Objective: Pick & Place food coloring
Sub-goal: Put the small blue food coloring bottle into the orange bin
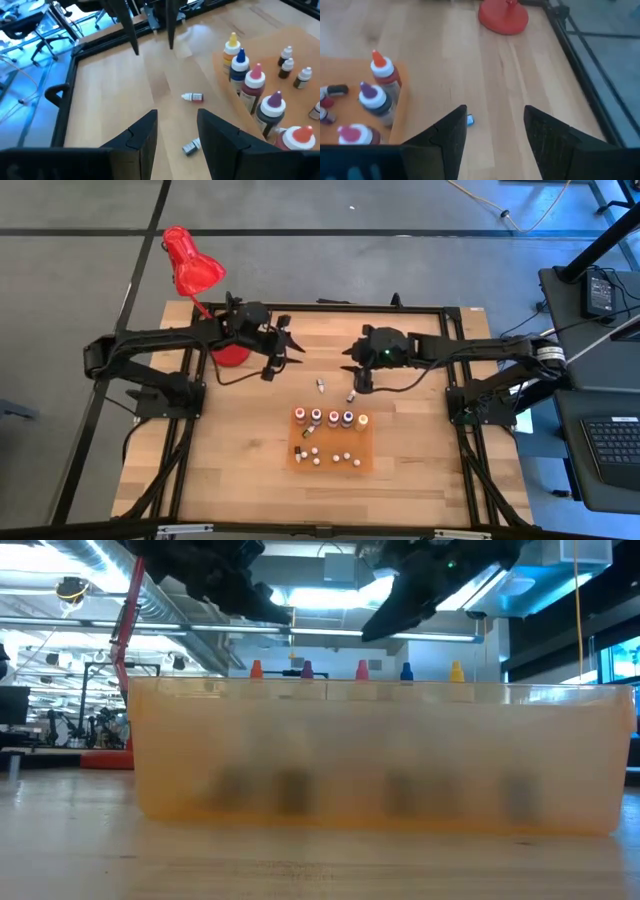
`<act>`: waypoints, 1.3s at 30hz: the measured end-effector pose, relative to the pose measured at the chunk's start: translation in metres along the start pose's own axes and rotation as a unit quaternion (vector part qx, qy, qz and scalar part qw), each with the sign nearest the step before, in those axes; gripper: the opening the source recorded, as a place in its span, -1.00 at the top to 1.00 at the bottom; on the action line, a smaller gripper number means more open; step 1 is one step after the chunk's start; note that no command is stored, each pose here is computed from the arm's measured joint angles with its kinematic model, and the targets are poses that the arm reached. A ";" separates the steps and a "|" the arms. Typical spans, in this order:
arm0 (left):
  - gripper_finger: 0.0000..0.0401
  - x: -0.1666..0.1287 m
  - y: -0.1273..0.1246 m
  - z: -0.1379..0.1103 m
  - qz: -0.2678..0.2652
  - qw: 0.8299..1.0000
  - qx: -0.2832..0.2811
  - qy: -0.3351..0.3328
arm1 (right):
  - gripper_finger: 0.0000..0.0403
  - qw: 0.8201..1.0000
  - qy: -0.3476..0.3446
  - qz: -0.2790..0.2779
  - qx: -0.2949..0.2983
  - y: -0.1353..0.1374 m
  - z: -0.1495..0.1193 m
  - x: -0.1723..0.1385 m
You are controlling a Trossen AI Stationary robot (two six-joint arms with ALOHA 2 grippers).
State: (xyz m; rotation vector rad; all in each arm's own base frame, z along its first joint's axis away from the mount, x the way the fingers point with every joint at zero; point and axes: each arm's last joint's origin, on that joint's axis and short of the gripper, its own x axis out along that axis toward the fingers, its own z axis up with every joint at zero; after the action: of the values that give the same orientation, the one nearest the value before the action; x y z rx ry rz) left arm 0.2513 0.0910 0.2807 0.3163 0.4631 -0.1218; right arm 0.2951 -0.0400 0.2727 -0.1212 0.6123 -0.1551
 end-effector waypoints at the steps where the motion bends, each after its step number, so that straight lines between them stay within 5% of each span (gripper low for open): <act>1: 0.32 0.000 0.000 -0.001 0.002 1.000 -0.004 -0.002 | 0.02 1.000 0.002 0.000 0.010 0.000 -0.001 0.004; 6: 0.33 0.002 -0.002 0.001 -0.002 1.000 -0.021 -0.005 | 0.02 0.994 0.030 0.016 0.106 -0.001 -0.010 0.021; 12: 0.34 0.002 -0.003 -0.003 0.025 0.999 -0.029 0.032 | 0.02 0.989 0.039 0.019 0.141 -0.004 -0.012 0.023; 16: 0.34 0.002 -0.005 -0.010 0.020 0.997 0.028 0.074 | 0.02 0.984 0.041 0.012 0.170 -0.008 -0.013 0.024; 29: 0.50 0.056 0.004 -0.017 -0.092 0.988 0.057 0.107 | 0.02 0.974 0.042 -0.012 0.222 -0.026 -0.017 0.024; 39: 0.50 0.072 0.009 -0.019 -0.061 0.989 0.039 0.130 | 0.02 0.971 0.075 -0.015 0.227 -0.026 -0.023 0.023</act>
State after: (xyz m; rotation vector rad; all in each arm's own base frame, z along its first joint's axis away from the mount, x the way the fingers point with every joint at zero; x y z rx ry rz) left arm 0.3090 0.1021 0.2341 0.3823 0.7383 -0.2196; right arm 0.2975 -0.0712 0.2451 0.3273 0.7104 -0.3322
